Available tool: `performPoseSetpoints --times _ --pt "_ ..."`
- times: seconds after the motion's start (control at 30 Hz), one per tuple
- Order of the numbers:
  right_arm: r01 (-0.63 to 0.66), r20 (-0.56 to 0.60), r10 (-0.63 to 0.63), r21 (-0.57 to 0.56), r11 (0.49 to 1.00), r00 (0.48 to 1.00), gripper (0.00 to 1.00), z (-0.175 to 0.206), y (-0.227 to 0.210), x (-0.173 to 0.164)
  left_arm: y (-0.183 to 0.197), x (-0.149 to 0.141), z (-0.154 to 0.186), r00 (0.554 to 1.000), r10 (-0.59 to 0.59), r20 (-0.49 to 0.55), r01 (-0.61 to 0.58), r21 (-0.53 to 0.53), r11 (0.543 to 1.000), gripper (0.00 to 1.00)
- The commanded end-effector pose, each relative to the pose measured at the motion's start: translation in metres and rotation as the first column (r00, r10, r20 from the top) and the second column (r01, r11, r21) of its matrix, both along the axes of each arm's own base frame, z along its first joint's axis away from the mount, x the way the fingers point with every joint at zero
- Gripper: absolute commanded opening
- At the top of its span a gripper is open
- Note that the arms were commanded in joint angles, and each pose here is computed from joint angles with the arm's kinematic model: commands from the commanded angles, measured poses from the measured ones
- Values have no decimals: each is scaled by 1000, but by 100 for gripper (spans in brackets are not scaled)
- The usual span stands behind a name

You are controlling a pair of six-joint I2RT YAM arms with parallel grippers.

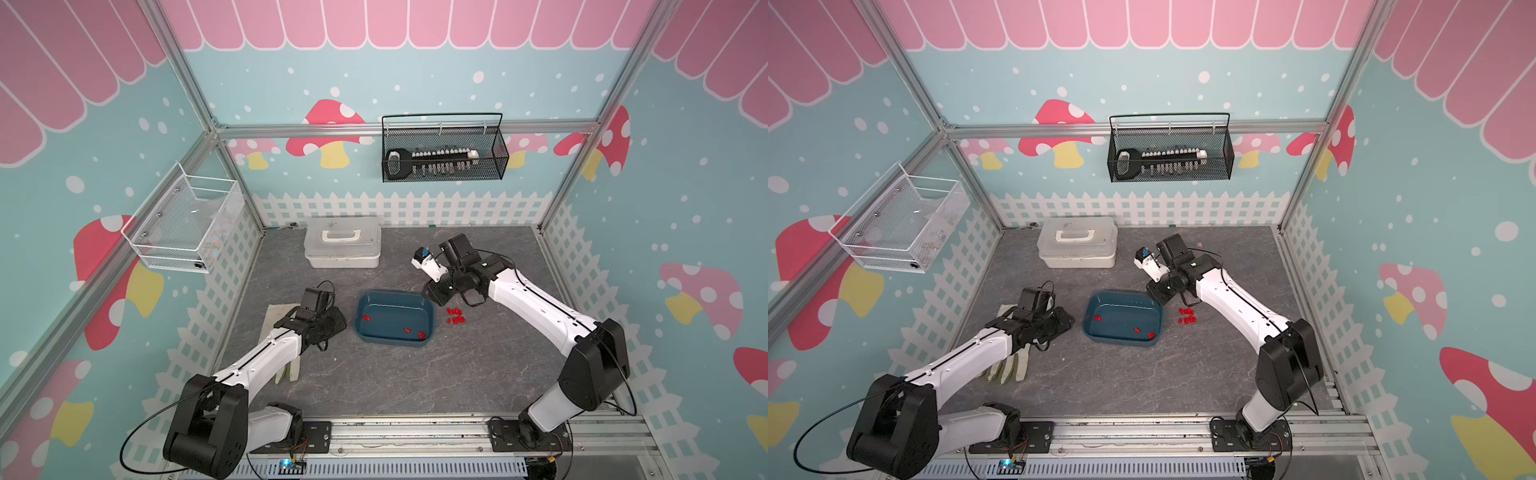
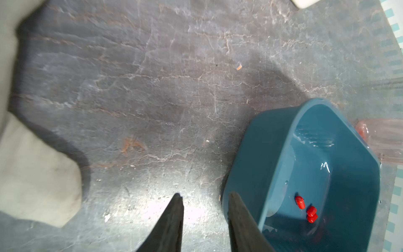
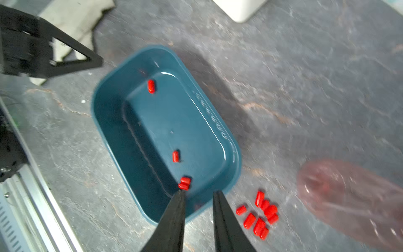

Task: Take the screw protection sleeves out of the storage box
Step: Pick up the screw protection sleeve from the storage box.

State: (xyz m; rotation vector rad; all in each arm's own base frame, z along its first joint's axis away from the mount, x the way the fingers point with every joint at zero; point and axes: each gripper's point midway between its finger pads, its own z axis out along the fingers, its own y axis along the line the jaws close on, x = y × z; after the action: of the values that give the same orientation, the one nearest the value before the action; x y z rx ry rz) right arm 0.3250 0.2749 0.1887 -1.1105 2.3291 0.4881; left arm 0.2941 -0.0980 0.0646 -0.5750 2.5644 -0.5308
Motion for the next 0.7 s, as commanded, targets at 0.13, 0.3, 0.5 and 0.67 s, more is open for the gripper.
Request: performPoseSetpoints --times 0.13,0.3,0.5,0.67 --pt "-135 -89 137 28 991 987 27 -29 64 -7 -9 5 -1 1000 -24 -7 23 -46 999 37" --pt "-145 -154 146 13 989 977 27 -60 94 -5 -9 4 2 1000 -29 7 30 -50 998 37" --pt "-161 -177 163 26 987 971 26 -78 118 -5 -9 3 5 999 -25 25 26 -53 998 37" --pt "-179 -171 177 5 984 969 26 -96 137 -6 -10 4 6 999 -30 29 31 -56 998 38"
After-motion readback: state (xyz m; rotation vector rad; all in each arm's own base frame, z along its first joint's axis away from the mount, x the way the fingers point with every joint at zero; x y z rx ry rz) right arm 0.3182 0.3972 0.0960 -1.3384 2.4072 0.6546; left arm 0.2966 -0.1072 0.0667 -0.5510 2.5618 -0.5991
